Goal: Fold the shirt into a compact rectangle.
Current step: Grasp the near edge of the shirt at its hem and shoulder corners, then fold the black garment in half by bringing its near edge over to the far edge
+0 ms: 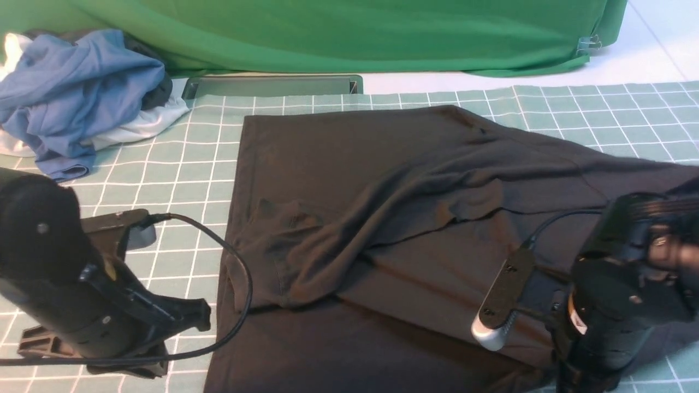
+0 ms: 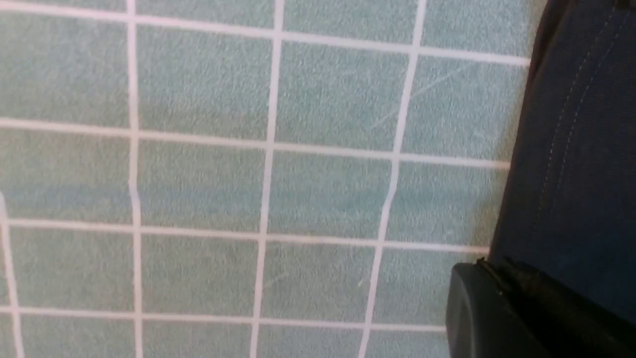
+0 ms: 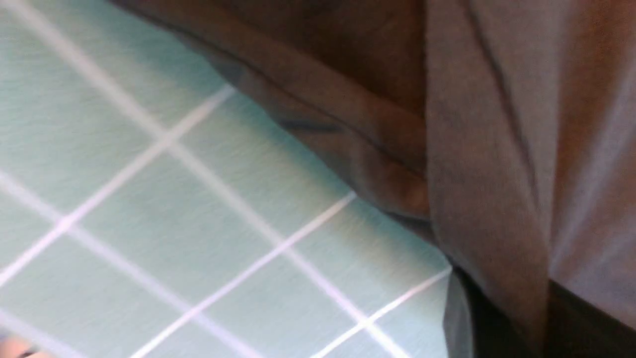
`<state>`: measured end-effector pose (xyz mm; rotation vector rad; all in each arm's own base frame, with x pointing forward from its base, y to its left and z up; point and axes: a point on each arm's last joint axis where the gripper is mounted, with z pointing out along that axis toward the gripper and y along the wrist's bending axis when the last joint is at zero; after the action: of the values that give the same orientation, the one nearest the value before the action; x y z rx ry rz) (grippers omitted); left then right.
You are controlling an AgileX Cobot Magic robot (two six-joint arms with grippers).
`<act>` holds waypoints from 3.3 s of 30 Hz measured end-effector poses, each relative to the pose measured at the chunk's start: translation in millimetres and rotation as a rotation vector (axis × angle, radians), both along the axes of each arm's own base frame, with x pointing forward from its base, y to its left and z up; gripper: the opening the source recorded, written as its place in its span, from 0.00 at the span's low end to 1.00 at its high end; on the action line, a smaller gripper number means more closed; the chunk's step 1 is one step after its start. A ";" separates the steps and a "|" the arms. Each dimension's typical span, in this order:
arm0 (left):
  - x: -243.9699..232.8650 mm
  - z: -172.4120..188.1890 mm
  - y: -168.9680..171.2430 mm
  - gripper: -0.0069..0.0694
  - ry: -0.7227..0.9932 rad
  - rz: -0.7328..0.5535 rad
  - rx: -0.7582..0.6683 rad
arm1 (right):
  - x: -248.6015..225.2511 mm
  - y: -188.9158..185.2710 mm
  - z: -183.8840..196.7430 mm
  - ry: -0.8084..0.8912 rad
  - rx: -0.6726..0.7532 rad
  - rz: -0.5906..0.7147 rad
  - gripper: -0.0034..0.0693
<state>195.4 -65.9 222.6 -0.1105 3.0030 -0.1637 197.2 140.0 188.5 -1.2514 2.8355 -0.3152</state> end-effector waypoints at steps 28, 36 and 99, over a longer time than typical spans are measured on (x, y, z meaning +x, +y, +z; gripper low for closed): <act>-21.6 -65.7 -14.3 0.64 0.198 0.168 -0.193 | 0.7 3.0 4.9 -0.036 0.061 -0.005 0.17; -15.1 -68.1 -22.9 0.58 0.193 0.201 -0.281 | 0.8 3.2 4.9 -0.038 0.064 -0.005 0.17; 113.0 31.3 -11.8 0.12 -0.100 0.167 -0.220 | 44.7 -24.2 45.9 -0.064 0.200 -0.386 0.17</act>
<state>308.4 -77.6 253.8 -0.3623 2.8494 -0.4660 241.9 115.9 234.4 -0.6446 2.9462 -0.0714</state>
